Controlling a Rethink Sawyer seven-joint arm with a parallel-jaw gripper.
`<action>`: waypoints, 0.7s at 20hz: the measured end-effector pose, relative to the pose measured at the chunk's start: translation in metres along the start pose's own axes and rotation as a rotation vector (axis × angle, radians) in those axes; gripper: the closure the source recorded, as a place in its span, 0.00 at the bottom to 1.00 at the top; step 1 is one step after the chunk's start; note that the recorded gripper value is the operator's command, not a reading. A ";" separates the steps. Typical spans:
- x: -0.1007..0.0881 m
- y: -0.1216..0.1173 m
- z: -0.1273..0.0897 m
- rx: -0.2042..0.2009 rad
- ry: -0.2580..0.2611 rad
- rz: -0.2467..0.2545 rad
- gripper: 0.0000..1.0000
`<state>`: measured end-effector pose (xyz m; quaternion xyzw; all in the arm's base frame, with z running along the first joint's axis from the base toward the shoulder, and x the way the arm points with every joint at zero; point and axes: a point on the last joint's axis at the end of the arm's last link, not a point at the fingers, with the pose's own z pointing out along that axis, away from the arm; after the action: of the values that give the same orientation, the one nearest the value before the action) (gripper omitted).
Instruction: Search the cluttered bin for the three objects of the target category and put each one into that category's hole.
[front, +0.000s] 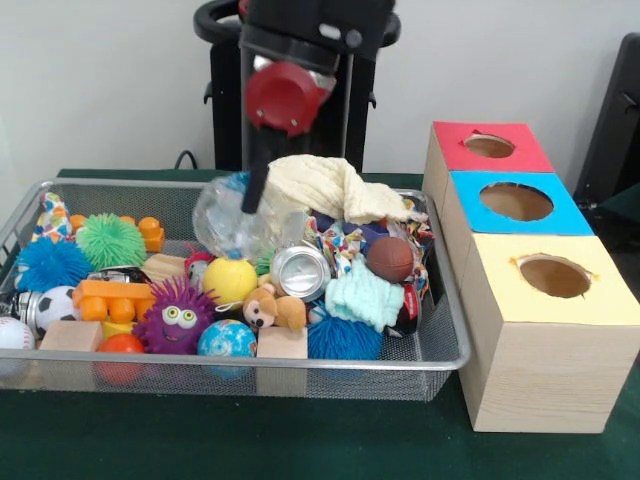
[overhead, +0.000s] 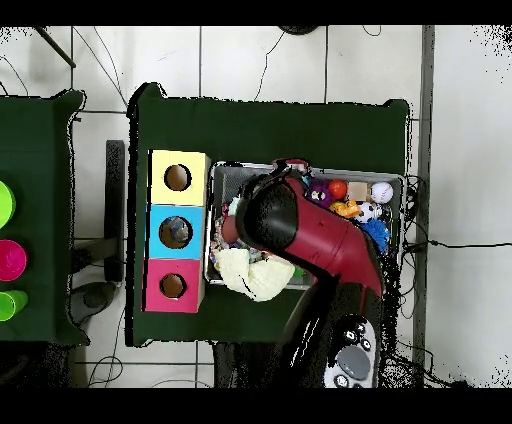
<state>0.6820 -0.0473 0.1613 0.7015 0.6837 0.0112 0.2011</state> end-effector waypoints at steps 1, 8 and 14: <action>-0.003 0.002 -0.004 -0.004 -0.001 0.002 1.00; -0.005 0.005 -0.027 -0.010 0.014 0.009 1.00; 0.018 -0.006 -0.034 0.030 0.043 -0.017 1.00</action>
<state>0.6673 -0.0208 0.1859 0.6982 0.6937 0.0145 0.1760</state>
